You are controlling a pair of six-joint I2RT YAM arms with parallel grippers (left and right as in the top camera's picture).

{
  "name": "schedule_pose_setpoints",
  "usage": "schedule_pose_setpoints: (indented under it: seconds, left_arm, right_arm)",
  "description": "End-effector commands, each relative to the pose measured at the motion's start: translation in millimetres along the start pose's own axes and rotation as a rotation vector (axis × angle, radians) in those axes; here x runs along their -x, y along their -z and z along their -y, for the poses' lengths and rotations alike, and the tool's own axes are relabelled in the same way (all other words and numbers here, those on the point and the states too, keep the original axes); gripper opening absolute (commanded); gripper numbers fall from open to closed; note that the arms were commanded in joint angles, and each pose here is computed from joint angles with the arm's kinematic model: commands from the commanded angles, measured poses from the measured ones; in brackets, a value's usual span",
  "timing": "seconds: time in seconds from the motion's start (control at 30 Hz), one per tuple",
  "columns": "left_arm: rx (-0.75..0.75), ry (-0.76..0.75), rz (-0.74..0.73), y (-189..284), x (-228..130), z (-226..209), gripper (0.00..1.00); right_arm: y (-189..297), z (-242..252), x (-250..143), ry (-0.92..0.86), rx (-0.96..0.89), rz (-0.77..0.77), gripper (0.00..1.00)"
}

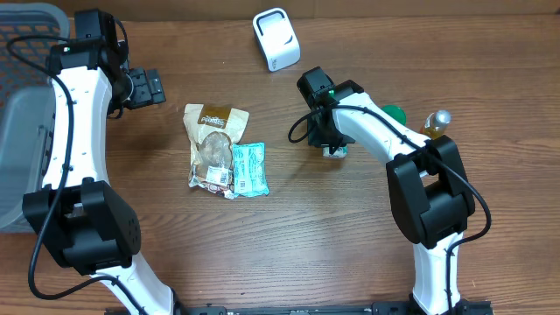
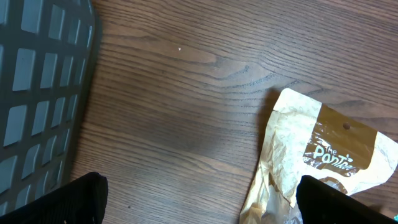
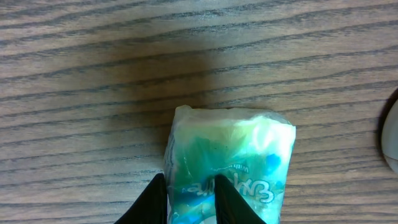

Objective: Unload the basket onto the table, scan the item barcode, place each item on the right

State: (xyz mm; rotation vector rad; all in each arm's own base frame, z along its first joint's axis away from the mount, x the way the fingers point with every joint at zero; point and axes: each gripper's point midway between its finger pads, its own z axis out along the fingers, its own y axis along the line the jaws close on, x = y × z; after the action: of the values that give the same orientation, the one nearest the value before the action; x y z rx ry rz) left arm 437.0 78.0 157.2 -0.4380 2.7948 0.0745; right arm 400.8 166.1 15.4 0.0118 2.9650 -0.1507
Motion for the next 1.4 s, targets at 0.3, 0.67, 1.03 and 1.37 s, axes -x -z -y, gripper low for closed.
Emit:
schedule_pose_setpoints:
  seconds: [0.3, 0.67, 1.03, 1.37]
  left_arm:
    - [0.003, -0.024, 0.022, 7, 4, 2, 0.99]
    - [0.003, -0.024, 0.022, 7, 4, 2, 0.99]
    - [0.003, -0.024, 0.022, 7, 4, 2, 1.00]
    - [0.003, -0.024, 0.022, 7, 4, 2, 0.99]
  right_arm:
    - [-4, -21, -16, 0.119, 0.098, -0.050, 0.11]
    - [12, -105, -38, 0.439, 0.264, 0.023, 0.20]
    - [46, -110, -29, 0.593, -0.045, 0.176, 0.33]
    - [50, -113, -40, 0.576, -0.102, 0.190, 0.36]
